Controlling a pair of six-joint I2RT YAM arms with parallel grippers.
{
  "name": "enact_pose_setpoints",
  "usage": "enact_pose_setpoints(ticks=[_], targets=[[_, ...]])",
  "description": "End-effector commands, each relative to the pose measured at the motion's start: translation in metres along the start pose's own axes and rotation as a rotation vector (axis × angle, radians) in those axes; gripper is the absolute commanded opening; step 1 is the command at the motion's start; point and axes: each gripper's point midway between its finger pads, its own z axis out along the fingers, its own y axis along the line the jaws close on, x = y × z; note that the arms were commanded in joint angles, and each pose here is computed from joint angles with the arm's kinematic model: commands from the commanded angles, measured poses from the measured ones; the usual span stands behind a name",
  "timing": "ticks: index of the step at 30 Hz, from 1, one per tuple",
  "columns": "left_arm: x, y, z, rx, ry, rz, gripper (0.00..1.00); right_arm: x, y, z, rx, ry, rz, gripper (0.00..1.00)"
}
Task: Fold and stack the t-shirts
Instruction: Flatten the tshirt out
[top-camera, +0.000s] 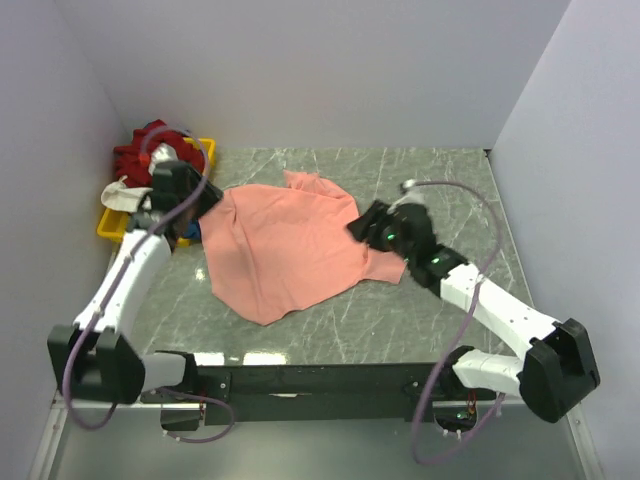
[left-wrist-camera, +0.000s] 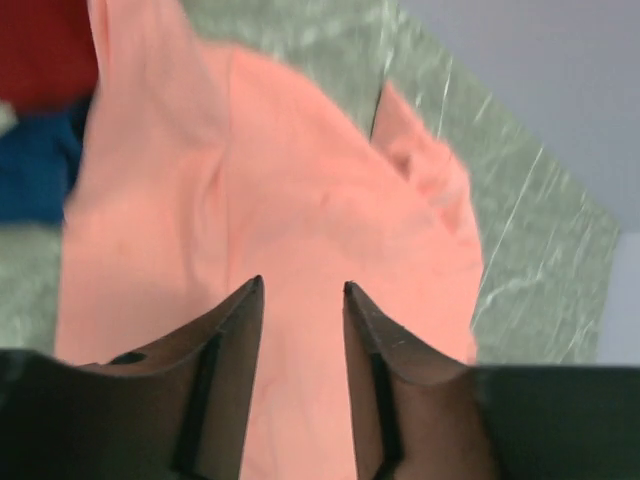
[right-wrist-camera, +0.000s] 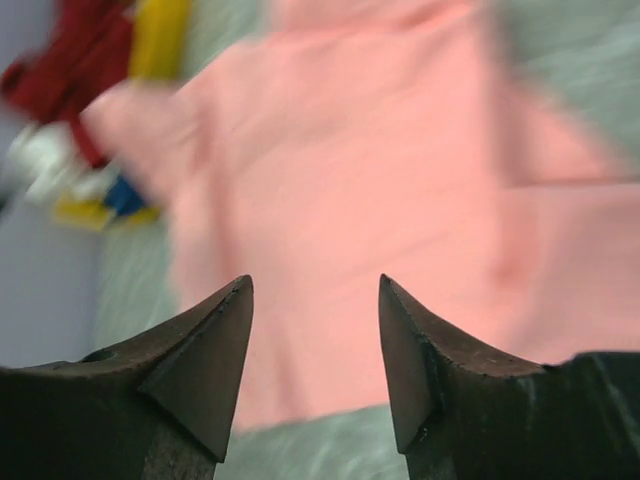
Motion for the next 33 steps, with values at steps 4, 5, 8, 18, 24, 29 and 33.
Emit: enact_pose_setpoints(ticks=[4, 5, 8, 18, 24, 29, 33], targets=[[0.101, 0.045, -0.019, -0.11, 0.094, -0.02, 0.39, -0.051, -0.113, -0.016, 0.313, -0.066, 0.035, 0.63], [0.109, 0.047, -0.022, -0.112, 0.099, -0.02, 0.39, -0.048, -0.122, -0.013, 0.323, -0.043, 0.048, 0.63], [0.147, 0.065, -0.028, -0.161, 0.161, -0.02, 0.41, -0.045, -0.163, -0.011, 0.413, -0.015, 0.088, 0.64], [0.187, 0.116, -0.049, -0.292, 0.183, -0.149, 0.5, -0.025, -0.236, -0.007, 0.52, 0.023, 0.246, 0.65], [0.201, 0.139, -0.053, -0.382, 0.201, -0.19, 0.53, -0.02, -0.254, -0.001, 0.518, 0.03, 0.357, 0.65], [0.21, 0.15, -0.051, -0.43, 0.216, -0.202, 0.55, -0.022, -0.252, 0.015, 0.466, 0.033, 0.397, 0.62], [0.213, 0.152, -0.049, -0.454, 0.221, -0.212, 0.55, -0.02, -0.251, 0.019, 0.444, 0.041, 0.412, 0.59]])
